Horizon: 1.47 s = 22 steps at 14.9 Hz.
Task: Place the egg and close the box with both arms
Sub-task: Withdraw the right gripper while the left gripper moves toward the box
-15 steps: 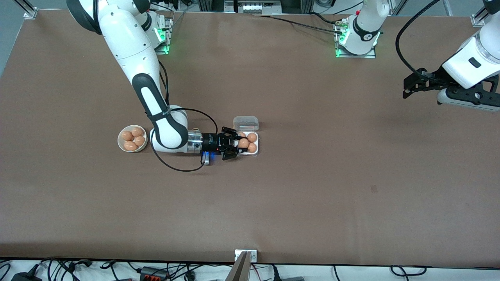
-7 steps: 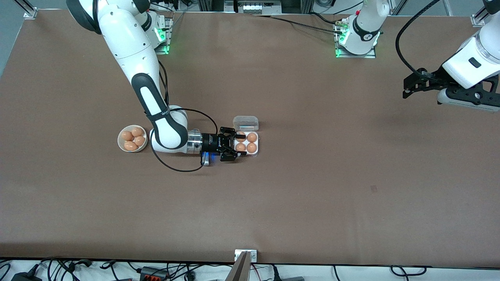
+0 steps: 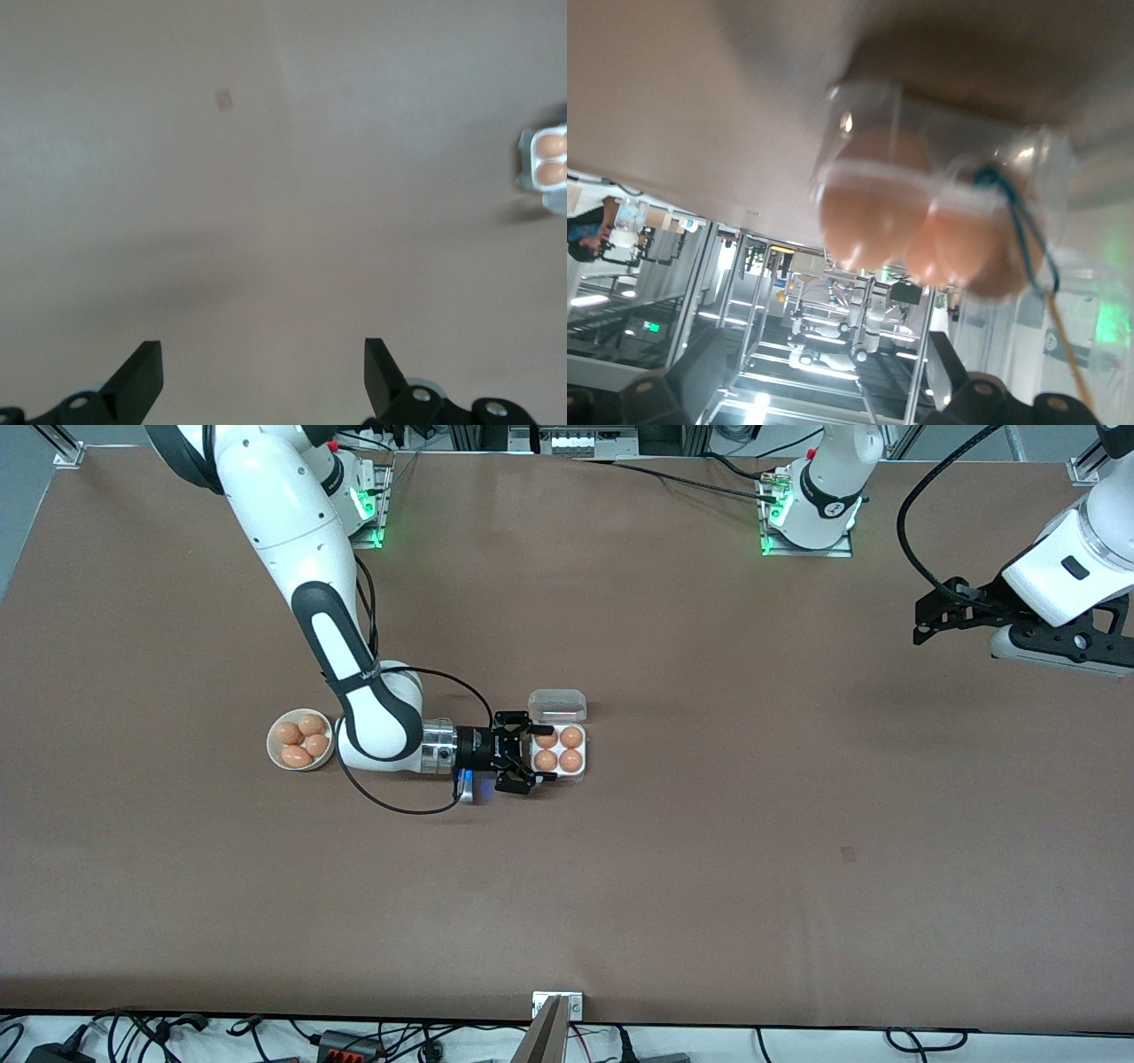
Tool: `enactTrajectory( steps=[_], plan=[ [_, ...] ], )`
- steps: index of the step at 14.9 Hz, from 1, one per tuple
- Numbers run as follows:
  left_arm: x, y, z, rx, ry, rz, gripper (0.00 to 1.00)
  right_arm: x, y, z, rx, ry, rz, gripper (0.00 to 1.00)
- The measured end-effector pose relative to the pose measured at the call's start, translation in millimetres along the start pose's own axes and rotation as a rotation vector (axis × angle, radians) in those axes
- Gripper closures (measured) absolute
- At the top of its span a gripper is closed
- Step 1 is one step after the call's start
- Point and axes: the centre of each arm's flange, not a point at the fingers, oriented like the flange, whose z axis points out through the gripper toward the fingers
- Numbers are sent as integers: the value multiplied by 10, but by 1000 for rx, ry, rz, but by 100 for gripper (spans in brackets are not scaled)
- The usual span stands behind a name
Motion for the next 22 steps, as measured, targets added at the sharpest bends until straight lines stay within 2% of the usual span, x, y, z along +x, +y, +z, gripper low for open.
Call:
enactTrajectory(
  steps=[3, 5, 8, 11, 13, 14, 16, 18, 19, 20, 21, 22],
  plan=[
    [-36, 2, 16, -2, -32, 0, 0, -449, -287, -383, -13, 35, -109, 0],
    [-8, -5, 60, -4, -41, 0, 0, -736, -437, -761, -47, 91, -201, 0],
    [74, -27, 167, -10, -60, 1, 0, -1142, -615, -1520, -136, 238, -367, 0],
    [155, -70, 310, -18, -87, 23, 0, -1492, -677, -2319, -315, 449, -544, 0],
    [193, -85, 369, -22, -97, 33, 17, -1653, -652, -2750, -434, 569, -616, 0],
    [197, -86, 377, -22, -98, 35, 30, -1719, -639, -2965, -476, 616, -637, 0],
    [191, -83, 375, -23, -103, 37, 49, -1820, -593, -3448, -546, 693, -673, 0],
    [157, -61, 389, -25, -132, 40, 65, -1966, -533, -3949, -637, 790, -722, 0],
    [133, -35, 401, -26, -153, 43, 78, -2083, -512, -4177, -695, 842, -750, 0],
    [112, 13, 413, -27, -173, 48, 88, -2240, -511, -4380, -753, 892, -780, 0],
    [97, 107, 424, -28, -188, 55, 96, -2431, -527, -4556, -807, 939, -803, 0],
    [88, 252, 432, -28, -198, 65, 99, -2642, -549, -4697, -851, 982, -818, 0]
  ],
)
